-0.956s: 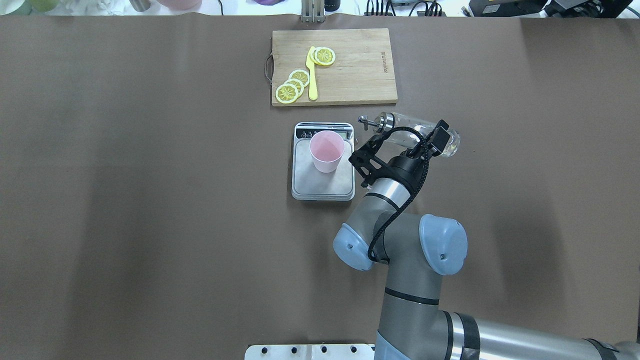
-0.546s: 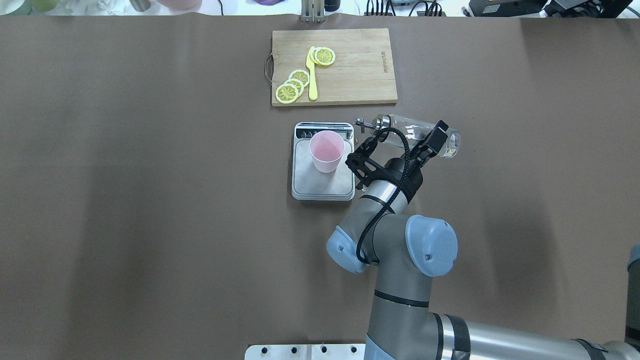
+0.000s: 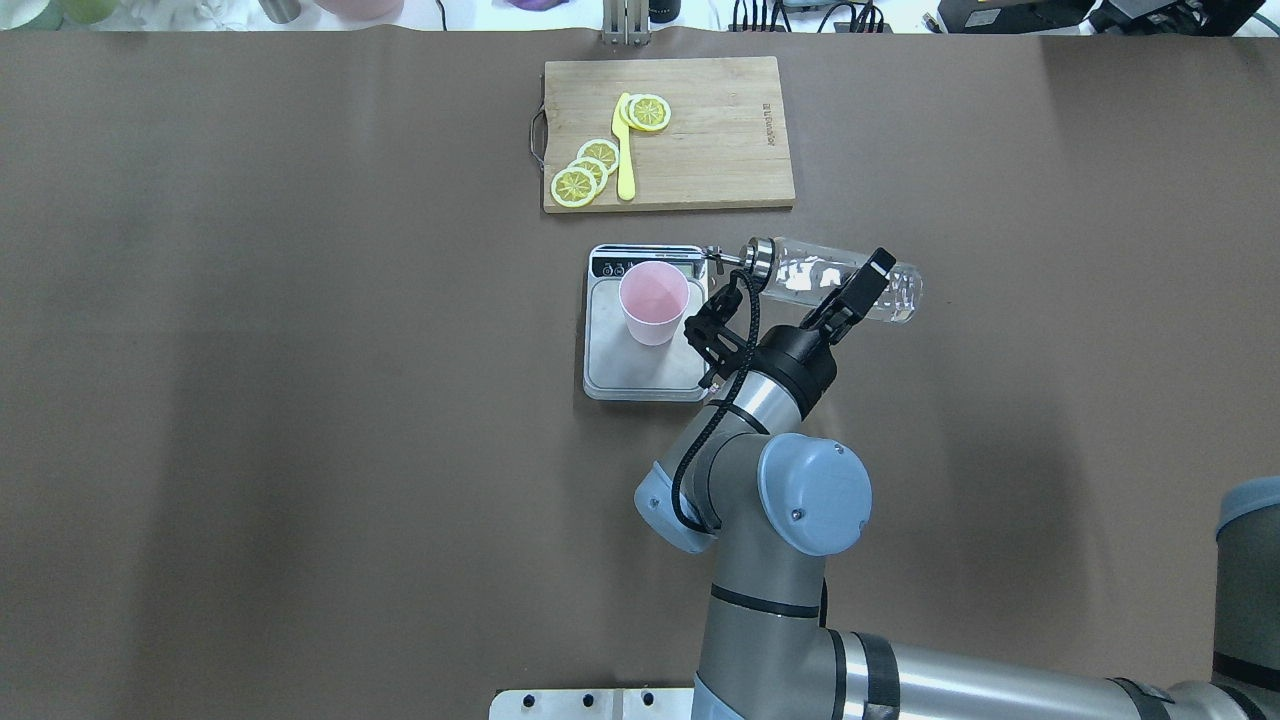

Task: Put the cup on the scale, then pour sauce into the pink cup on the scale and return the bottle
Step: 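Tilt the bottle spout down over the pink cup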

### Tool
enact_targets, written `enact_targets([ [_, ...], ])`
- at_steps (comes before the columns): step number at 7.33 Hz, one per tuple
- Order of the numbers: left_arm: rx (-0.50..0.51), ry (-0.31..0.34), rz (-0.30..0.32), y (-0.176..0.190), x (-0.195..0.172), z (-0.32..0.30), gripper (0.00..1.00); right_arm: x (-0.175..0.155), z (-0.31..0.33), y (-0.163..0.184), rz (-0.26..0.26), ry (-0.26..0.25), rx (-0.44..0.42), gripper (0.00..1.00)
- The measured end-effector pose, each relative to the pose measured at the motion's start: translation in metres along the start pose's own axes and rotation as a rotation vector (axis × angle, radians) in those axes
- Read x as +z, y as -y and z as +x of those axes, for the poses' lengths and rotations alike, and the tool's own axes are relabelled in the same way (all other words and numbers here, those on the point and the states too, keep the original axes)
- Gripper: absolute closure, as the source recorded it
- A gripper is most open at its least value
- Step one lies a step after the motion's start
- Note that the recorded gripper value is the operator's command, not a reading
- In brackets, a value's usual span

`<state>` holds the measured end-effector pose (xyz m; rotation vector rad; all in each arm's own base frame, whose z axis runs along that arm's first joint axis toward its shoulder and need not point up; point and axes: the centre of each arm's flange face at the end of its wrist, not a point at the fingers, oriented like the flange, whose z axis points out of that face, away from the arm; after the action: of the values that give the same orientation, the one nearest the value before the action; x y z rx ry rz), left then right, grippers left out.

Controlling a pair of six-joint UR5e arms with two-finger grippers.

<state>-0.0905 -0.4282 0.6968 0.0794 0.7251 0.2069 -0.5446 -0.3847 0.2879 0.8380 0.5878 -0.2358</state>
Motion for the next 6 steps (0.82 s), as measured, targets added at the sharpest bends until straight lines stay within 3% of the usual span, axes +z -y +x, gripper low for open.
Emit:
enact_targets([
  [6, -0.004, -0.001, -0.005, -0.001, 0.002, -0.002, 0.02, -0.011, -0.006, 0.009, -0.024, -0.074, -0.087, 1.0],
])
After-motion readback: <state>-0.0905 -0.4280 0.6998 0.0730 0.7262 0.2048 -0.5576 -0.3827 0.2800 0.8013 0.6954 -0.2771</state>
